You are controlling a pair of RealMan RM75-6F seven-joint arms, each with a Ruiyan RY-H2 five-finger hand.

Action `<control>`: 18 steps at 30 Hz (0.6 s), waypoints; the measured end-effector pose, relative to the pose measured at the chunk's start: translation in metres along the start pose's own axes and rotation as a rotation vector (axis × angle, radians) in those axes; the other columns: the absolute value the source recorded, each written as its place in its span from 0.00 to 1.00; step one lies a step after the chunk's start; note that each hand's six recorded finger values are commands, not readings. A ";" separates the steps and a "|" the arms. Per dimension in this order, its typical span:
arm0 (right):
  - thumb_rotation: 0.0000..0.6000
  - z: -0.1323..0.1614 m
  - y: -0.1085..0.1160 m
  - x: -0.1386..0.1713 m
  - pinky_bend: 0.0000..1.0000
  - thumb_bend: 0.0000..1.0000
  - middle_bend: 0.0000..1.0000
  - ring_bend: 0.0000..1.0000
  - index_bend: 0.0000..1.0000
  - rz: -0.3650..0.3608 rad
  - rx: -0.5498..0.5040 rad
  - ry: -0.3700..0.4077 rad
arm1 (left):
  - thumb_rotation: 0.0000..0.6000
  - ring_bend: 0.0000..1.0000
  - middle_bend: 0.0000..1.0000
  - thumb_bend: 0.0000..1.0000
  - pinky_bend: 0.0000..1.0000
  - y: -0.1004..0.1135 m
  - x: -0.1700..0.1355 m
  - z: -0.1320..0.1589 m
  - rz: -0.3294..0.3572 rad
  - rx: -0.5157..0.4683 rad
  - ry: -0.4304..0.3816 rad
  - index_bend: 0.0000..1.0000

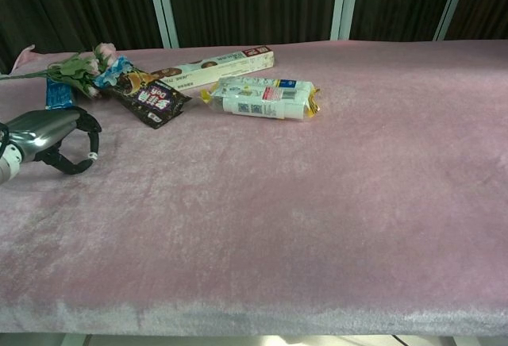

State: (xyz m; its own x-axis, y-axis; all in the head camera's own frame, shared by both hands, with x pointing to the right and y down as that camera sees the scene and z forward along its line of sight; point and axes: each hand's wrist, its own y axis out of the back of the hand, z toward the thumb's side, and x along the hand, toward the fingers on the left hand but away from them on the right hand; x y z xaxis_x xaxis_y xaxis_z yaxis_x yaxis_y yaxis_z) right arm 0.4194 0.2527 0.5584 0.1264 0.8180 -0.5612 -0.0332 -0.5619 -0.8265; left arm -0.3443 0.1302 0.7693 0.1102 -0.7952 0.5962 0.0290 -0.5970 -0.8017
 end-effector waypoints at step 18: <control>1.00 0.009 -0.008 -0.004 0.00 0.30 0.00 0.00 0.00 0.025 0.018 0.025 | 1.00 0.00 0.00 0.39 0.08 0.044 -0.055 0.025 0.078 0.008 -0.103 0.00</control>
State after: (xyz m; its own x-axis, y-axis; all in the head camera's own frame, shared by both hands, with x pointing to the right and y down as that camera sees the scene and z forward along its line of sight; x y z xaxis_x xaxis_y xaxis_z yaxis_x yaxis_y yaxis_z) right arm 0.4098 0.2550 0.5666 0.1498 0.8005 -0.5802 -0.0543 -0.5793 -0.8133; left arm -0.3242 0.1507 0.7001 0.2139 -0.8241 0.5245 0.0246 -0.5322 -0.8463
